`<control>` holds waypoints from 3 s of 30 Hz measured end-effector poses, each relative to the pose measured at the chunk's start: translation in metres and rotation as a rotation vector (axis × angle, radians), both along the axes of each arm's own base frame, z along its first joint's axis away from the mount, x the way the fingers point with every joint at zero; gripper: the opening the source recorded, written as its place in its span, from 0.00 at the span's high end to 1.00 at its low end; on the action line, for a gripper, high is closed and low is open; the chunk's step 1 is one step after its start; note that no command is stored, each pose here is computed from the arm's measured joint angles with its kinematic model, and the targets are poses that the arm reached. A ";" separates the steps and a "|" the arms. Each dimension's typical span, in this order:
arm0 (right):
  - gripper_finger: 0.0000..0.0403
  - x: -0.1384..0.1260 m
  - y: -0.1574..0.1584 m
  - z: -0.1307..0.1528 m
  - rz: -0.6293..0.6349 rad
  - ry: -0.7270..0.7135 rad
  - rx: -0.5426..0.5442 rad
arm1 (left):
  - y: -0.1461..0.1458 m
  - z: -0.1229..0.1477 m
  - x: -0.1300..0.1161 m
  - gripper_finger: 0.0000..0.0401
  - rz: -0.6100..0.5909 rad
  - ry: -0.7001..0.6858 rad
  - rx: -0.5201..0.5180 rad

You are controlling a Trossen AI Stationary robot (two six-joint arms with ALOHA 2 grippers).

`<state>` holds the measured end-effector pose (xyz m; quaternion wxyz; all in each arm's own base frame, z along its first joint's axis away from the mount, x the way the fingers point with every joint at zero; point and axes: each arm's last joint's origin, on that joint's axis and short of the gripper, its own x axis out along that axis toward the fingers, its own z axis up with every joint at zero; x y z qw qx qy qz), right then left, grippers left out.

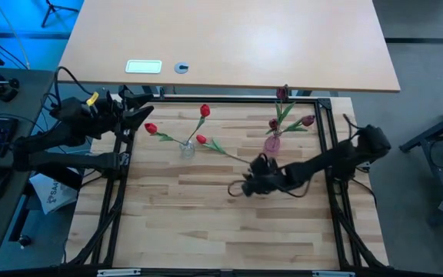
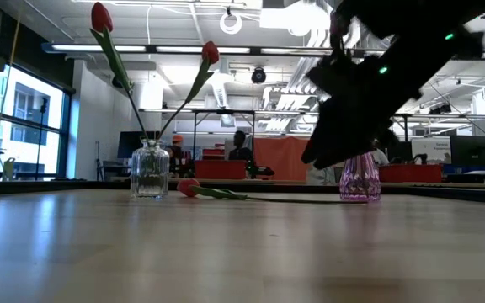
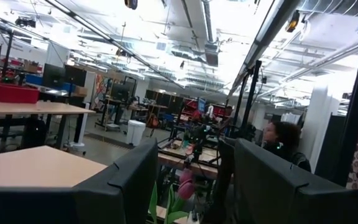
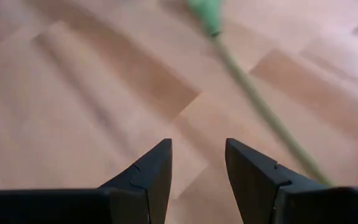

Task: Sort flowers into vase by color
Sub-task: Put the red tulip into the transparent vase

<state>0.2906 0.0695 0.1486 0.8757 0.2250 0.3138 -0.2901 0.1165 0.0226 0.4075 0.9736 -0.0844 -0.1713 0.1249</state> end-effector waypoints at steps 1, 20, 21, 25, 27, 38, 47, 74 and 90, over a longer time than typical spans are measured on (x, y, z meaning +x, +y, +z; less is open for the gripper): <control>0.64 0.003 -0.005 -0.003 -0.031 0.004 -0.011 | 0.000 0.000 0.000 0.49 0.000 -0.001 0.000; 0.66 0.040 -0.039 -0.050 -0.143 0.146 -0.040 | 0.000 0.000 0.000 0.49 0.000 0.002 0.000; 0.66 0.041 -0.041 -0.053 -0.145 0.153 -0.008 | 0.000 -0.001 0.000 0.49 0.000 0.006 -0.001; 0.66 0.043 -0.046 -0.058 -0.122 0.168 0.085 | 0.000 -0.002 0.001 0.49 0.000 0.021 -0.004; 0.69 0.044 -0.048 -0.057 -0.092 0.170 0.105 | 0.000 -0.002 0.001 0.49 -0.002 0.022 -0.003; 0.98 0.049 -0.044 -0.051 -0.019 0.109 0.151 | 0.000 -0.002 0.001 0.49 -0.009 0.022 -0.004; 0.87 0.036 -0.034 -0.016 0.030 0.098 0.098 | 0.000 -0.002 0.001 0.49 -0.013 0.023 -0.001; 0.48 -0.038 -0.027 -0.046 -0.034 -0.017 0.035 | 0.000 -0.002 0.001 0.49 -0.012 0.023 -0.001; 0.48 -0.029 -0.041 -0.037 -0.020 0.092 -0.163 | 0.000 -0.003 0.004 0.49 -0.007 0.033 -0.004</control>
